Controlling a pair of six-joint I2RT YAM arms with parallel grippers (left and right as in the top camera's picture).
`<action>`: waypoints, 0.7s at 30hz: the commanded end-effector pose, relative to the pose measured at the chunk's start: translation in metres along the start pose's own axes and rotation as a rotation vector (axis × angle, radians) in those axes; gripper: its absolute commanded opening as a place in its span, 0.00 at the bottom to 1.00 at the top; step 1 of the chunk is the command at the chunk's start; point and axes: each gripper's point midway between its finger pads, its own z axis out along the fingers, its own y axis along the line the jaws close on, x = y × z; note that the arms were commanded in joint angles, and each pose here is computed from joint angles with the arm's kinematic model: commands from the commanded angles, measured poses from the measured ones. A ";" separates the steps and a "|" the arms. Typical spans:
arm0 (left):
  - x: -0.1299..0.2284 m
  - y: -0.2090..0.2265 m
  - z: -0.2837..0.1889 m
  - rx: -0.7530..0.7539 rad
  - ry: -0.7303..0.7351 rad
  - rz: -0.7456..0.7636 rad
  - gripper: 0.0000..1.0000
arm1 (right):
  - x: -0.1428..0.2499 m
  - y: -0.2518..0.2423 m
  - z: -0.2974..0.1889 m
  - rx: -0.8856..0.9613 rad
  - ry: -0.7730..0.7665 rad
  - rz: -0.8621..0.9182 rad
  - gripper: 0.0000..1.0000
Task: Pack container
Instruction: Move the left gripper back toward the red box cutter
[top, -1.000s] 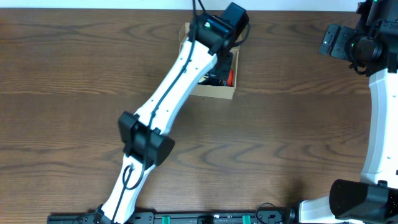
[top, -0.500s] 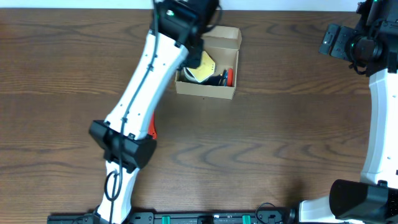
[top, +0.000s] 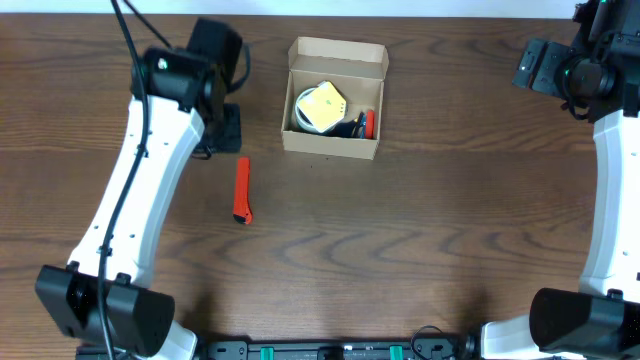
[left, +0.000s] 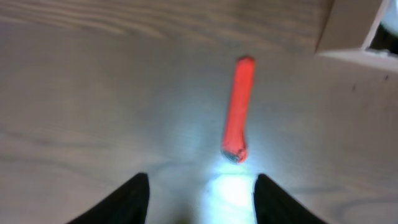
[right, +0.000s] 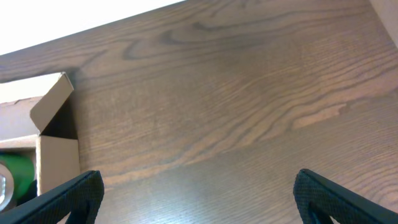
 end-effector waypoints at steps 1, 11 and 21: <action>0.025 -0.019 0.053 0.104 0.120 0.030 0.61 | 0.002 -0.005 0.003 0.016 0.009 0.007 0.99; 0.051 -0.031 0.132 0.123 0.225 0.052 0.78 | 0.002 -0.005 0.003 0.016 0.009 0.007 0.99; 0.070 -0.041 0.181 0.129 0.352 0.072 0.78 | 0.002 -0.005 0.003 0.016 0.009 0.007 0.99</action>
